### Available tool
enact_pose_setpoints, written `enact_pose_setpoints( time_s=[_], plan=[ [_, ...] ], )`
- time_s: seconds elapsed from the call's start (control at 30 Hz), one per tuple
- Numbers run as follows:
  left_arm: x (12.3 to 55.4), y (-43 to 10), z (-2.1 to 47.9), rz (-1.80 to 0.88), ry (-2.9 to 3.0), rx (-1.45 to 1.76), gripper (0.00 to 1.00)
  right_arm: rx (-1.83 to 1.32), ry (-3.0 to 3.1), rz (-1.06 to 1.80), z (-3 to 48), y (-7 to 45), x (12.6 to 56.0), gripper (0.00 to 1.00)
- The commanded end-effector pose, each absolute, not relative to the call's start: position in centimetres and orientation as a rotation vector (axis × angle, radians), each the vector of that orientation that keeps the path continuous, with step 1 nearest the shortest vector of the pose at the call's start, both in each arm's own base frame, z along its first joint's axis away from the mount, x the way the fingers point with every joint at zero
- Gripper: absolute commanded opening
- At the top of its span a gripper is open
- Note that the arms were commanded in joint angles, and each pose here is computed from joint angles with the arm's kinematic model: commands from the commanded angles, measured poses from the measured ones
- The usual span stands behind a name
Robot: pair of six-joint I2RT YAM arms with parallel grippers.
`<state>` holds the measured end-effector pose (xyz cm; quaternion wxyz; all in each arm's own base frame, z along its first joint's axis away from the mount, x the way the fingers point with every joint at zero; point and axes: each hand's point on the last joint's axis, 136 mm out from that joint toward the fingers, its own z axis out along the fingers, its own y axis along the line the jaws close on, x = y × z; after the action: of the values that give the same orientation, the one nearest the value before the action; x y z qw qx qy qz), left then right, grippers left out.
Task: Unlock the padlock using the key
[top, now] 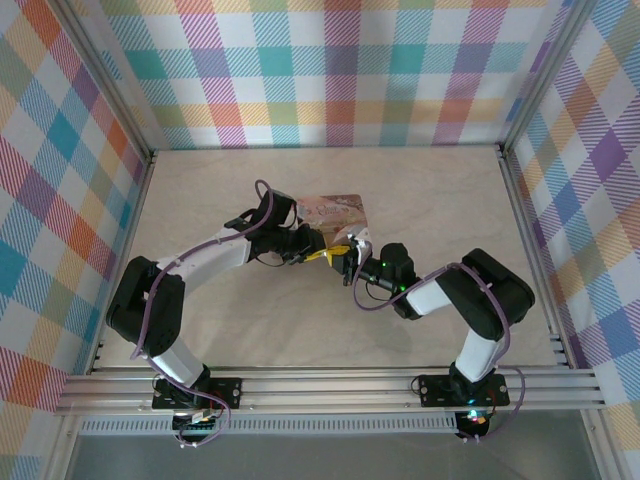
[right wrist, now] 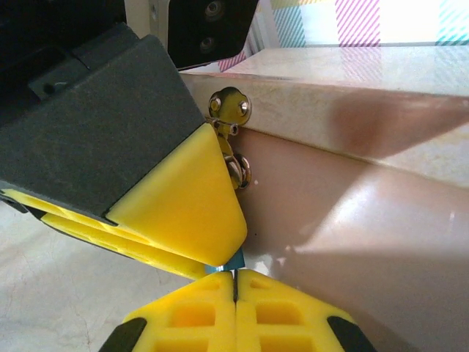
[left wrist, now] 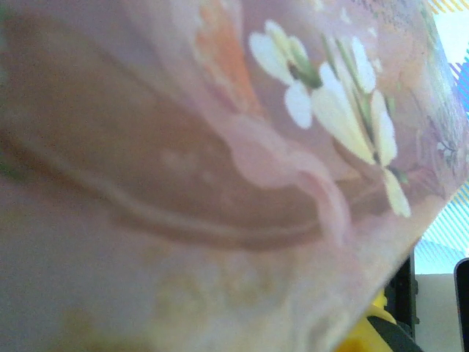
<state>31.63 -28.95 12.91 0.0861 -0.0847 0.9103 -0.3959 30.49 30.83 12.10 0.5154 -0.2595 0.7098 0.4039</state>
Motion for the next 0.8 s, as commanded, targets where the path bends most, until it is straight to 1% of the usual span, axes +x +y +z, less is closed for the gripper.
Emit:
enact_pose_setpoints(
  time_s=[0.0,0.33,0.5,0.57,0.63,0.73,0.77],
  plan=[
    [29.2,-30.7,11.4,-1.299,2.8,-0.232,0.01,-0.565,1.562,0.991,15.7,31.5,31.7,0.0],
    [30.0,-30.8,8.4,-1.291,2.801,-0.293,0.01,-0.502,1.726,1.029,10.2,30.8,30.6,0.0],
    [30.2,-30.9,7.0,-1.283,2.81,-0.323,0.02,-0.492,1.774,1.038,8.5,30.7,30.2,0.0],
    [30.3,-30.9,6.5,-1.274,2.812,-0.336,0.05,-0.485,1.789,1.04,8.2,30.7,30.2,0.0],
    [30.4,-30.8,6.4,-1.271,2.808,-0.347,0.14,-0.48,1.799,1.039,7.9,30.7,30.2,0.0],
    [30.7,-30.6,6.5,-1.268,2.79,-0.354,0.21,-0.471,1.825,1.043,7.3,30.6,30.1,0.0],
    [30.7,-30.4,6.6,-1.268,2.781,-0.356,0.26,-0.467,1.835,1.046,7.1,30.6,30.0,0.0]
  ],
)
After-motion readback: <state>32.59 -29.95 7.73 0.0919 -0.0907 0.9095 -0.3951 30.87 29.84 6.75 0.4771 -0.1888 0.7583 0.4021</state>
